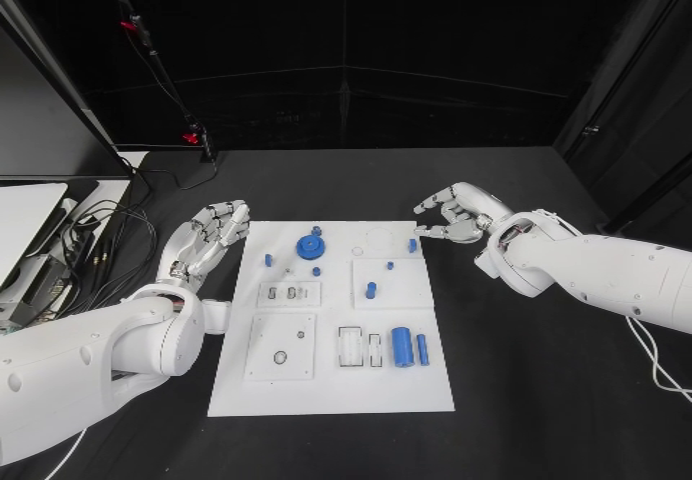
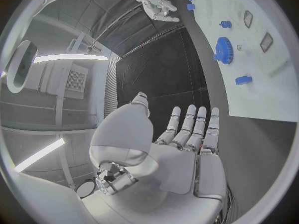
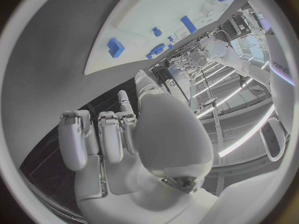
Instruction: Assemble the parts on the task board
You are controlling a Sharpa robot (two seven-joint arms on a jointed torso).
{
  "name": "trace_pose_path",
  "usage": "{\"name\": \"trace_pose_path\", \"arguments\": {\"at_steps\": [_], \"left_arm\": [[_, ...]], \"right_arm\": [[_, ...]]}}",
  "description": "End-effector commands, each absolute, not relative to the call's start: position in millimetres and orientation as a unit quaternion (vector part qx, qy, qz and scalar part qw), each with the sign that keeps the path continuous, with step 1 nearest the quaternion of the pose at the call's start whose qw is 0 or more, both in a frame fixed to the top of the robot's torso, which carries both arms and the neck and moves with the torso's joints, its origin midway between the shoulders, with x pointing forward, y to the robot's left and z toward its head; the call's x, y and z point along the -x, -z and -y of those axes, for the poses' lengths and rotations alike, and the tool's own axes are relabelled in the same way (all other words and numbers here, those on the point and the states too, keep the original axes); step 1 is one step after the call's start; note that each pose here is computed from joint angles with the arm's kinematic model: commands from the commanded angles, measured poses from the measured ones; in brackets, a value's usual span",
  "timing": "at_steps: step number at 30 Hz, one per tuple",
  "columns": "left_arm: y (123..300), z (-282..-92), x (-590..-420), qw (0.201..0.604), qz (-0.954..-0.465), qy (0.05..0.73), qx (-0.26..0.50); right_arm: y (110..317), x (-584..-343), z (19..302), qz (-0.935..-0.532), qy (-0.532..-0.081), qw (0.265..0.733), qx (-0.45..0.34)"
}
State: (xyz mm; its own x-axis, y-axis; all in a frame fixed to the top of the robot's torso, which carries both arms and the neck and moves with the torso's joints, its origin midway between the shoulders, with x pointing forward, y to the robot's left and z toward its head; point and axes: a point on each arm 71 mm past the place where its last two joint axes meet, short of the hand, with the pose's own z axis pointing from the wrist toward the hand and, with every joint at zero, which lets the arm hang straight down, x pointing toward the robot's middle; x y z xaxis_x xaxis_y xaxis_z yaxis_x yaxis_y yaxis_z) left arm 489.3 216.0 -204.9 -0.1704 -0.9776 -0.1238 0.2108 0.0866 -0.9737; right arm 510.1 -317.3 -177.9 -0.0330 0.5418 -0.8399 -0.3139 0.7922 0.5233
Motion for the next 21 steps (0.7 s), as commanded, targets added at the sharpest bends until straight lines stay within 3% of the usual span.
{"name": "trace_pose_path", "arguments": {"at_steps": [1,21], "left_arm": [[187.2,-214.4,-483.4,0.566,-0.442,0.628,0.300],[187.7,-215.8,-483.4,0.567,-0.443,0.626,0.301]], "right_arm": [[184.8,-511.2,316.1,-0.676,-0.288,0.675,-0.060],[196.4,-514.8,309.7,-0.705,-0.274,0.653,-0.048]]}}
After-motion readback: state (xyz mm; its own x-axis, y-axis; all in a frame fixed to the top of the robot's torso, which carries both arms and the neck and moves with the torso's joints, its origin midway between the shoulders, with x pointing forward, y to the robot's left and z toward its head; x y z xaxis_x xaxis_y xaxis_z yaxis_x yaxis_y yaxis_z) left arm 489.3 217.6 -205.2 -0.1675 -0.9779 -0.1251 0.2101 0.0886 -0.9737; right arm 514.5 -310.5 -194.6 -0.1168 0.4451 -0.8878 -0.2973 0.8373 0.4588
